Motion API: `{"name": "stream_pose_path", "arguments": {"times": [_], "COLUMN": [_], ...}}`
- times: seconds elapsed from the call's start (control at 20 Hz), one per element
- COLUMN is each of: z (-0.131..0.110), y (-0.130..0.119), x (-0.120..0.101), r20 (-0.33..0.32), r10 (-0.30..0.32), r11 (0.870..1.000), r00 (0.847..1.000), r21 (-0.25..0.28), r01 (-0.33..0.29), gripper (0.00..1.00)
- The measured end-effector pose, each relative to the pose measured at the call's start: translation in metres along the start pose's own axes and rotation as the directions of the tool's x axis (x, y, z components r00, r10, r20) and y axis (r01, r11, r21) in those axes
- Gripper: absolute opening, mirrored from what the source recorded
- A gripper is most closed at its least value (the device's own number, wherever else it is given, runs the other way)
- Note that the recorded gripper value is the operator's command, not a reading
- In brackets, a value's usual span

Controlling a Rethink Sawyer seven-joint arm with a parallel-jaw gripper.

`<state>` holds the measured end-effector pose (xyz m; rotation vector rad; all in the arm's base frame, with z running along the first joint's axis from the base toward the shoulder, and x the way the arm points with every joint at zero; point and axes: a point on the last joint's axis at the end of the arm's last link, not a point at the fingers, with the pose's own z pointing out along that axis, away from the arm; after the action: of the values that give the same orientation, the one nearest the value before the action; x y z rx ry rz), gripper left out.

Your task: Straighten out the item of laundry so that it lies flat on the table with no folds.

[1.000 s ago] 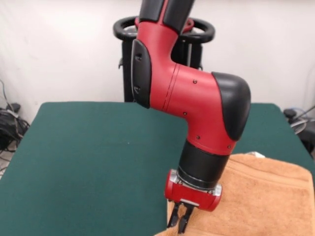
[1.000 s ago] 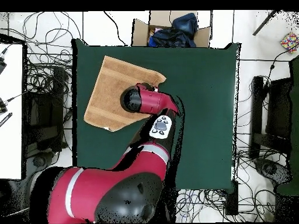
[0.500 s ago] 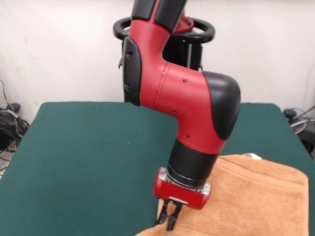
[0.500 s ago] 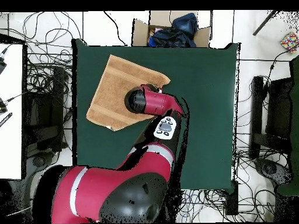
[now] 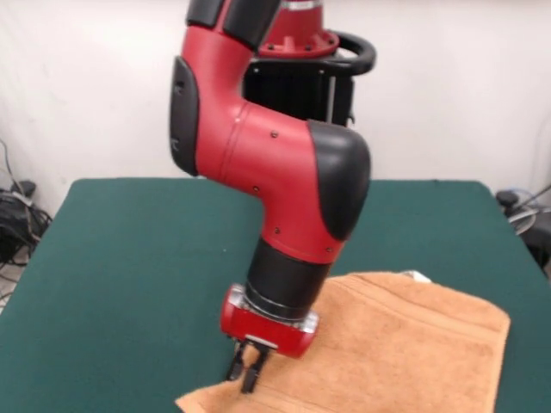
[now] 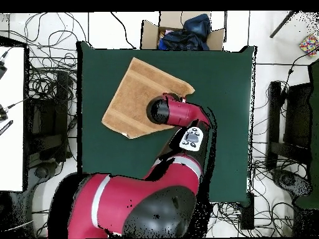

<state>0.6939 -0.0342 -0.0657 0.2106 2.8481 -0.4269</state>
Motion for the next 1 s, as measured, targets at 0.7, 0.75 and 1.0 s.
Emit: {"name": "stream_pose_path", "arguments": {"times": [0.7, 0.75, 1.0], "z": [0.016, 0.016, 0.015], "y": [-0.081, -0.083, -0.087], "x": [0.026, 0.027, 0.034], "r20": [-0.044, -0.046, -0.057], "r10": [-0.018, -0.019, -0.025], "r11": [0.998, 0.998, 0.998], "r00": [0.999, 0.999, 0.998], "r21": [0.052, 0.053, 0.056], "r01": [0.020, 0.021, 0.028], "gripper": [0.00, 0.00, 0.00]}}
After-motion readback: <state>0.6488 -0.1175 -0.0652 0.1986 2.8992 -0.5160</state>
